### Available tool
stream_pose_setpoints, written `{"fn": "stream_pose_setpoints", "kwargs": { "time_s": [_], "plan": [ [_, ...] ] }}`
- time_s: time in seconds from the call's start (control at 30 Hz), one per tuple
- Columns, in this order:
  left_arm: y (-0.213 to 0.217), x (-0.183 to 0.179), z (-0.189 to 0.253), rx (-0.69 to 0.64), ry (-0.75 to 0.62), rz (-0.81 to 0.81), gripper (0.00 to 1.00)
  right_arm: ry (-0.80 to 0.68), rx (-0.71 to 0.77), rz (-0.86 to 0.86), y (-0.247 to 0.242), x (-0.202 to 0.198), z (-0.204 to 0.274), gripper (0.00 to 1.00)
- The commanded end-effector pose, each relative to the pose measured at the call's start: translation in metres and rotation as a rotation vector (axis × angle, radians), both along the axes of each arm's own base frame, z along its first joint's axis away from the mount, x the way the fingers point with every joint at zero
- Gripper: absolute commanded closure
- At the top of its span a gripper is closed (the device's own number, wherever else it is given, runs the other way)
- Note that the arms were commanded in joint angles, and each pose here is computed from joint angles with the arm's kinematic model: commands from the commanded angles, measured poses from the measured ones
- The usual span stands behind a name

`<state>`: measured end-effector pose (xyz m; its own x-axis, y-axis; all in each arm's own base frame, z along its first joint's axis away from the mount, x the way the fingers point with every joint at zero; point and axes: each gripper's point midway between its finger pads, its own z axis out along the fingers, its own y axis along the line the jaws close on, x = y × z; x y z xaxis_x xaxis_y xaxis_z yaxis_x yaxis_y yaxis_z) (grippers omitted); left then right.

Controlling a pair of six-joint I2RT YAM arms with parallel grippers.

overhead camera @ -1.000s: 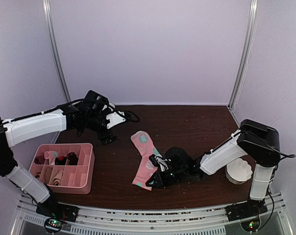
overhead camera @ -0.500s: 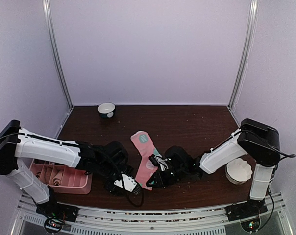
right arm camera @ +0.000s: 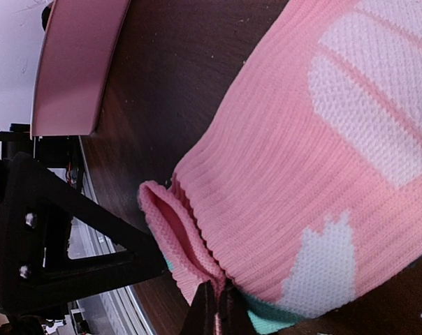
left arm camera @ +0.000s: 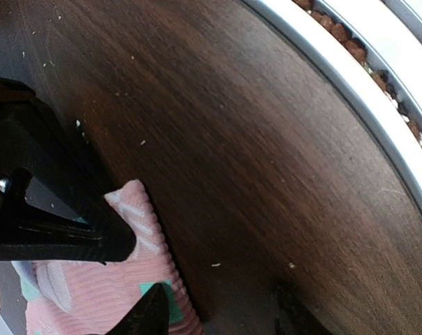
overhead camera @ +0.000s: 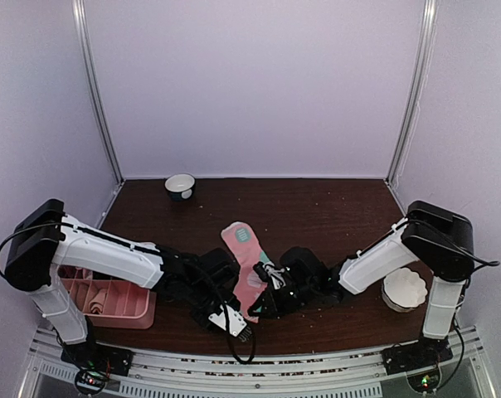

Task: Roll the socks
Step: Roll the sock.

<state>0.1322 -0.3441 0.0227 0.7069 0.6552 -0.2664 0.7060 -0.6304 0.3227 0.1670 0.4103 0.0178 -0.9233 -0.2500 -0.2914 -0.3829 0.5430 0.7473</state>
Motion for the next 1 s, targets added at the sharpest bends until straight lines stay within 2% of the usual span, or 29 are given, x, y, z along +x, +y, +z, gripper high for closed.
{"fn": "stream_pose_setpoints", "kwargs": {
  "time_s": [0.0,0.2,0.33,0.47,0.6,0.77,0.83,0.9,0.97],
  "plan": [
    [-0.011,0.006,0.015,-0.066,-0.034,0.009,0.48,0.151,-0.296,-0.028,-0.062,-0.030,-0.071,1.00],
    [-0.012,0.009,0.011,-0.051,-0.032,0.026,0.47,0.154,-0.286,-0.029,-0.060,-0.030,-0.071,1.00],
    [-0.008,0.014,-0.002,-0.006,-0.033,0.048,0.53,0.157,-0.278,-0.034,-0.061,-0.031,-0.071,1.00],
    [-0.006,0.030,-0.006,0.021,-0.022,0.117,0.54,0.158,-0.270,-0.034,-0.060,-0.031,-0.070,1.00],
    [-0.004,0.031,-0.008,0.031,-0.014,0.124,0.54,0.158,-0.263,-0.031,-0.059,-0.031,-0.070,1.00],
    [0.000,0.027,-0.014,0.078,0.026,0.137,0.65,0.157,-0.254,-0.036,-0.058,-0.030,-0.067,1.00],
    [0.002,0.022,-0.014,0.082,0.041,0.138,0.67,0.163,-0.247,-0.038,-0.056,-0.031,-0.066,1.00],
    [0.003,0.019,-0.013,0.071,0.031,0.137,0.65,0.167,-0.242,-0.041,-0.055,-0.030,-0.065,1.00],
    [0.002,0.018,-0.008,0.037,0.003,0.126,0.53,0.170,-0.241,-0.039,-0.055,-0.031,-0.066,1.00]
  ]
}}
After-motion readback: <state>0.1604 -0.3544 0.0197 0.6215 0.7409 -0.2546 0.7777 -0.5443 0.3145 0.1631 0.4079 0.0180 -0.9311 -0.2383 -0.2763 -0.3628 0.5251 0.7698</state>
